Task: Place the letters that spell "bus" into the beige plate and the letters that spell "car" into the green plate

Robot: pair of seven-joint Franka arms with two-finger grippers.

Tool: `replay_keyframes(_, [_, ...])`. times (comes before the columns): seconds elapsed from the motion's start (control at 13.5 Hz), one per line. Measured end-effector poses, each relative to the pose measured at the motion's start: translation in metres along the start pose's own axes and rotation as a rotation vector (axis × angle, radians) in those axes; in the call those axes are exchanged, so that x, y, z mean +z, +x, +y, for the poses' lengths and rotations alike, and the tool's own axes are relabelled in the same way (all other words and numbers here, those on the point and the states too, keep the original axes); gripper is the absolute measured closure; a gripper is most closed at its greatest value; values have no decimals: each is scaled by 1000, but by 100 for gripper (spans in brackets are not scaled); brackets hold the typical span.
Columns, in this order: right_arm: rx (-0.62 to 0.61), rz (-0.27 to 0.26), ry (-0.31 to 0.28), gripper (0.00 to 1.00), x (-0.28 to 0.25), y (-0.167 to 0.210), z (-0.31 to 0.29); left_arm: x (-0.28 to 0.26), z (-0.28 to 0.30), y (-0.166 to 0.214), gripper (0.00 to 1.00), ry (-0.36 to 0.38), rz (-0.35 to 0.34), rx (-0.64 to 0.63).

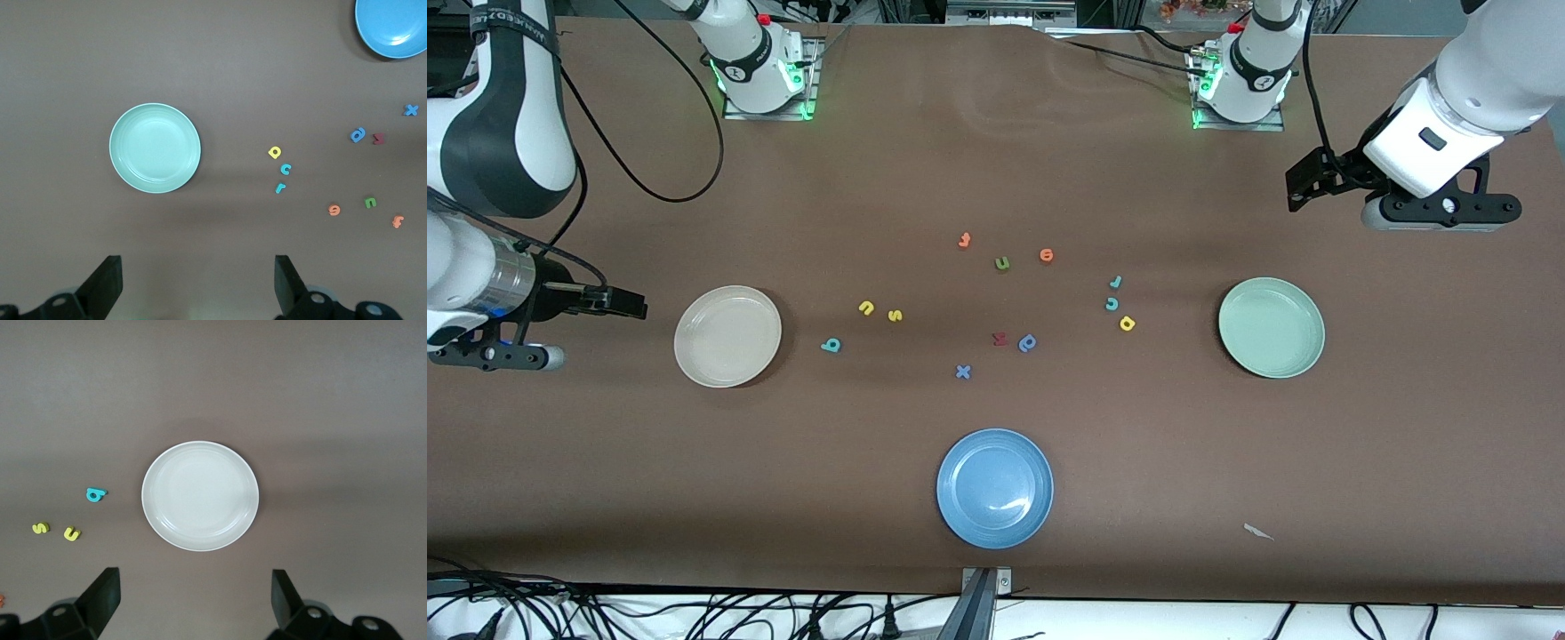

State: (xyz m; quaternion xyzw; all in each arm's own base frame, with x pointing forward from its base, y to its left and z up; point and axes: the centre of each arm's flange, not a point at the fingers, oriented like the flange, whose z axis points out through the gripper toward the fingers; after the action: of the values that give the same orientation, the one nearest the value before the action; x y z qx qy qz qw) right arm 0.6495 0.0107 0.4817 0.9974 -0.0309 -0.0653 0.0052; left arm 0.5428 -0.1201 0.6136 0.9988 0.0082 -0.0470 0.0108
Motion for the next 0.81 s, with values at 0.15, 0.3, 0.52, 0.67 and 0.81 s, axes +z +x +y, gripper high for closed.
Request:
replay_keyframes(0.15, [1,0,0,0,0,0,0,0,0,0,0,0,-1,0])
replay_keyframes(0.3, [1,0,0,0,0,0,0,0,2,-1,0,1,-1,3])
replay_keyframes(0.52, [1,1,0,0,0,0,0,0,2,-1,0,1,-3,5])
replay_keyframes(0.67, [0,2,0,0,0,0,0,0,2,-1,0,1,-4,5])
replay_keyframes(0.81, [-3,5,1,0,-1,0,-2,1,2,-1,0,2,-5,5])
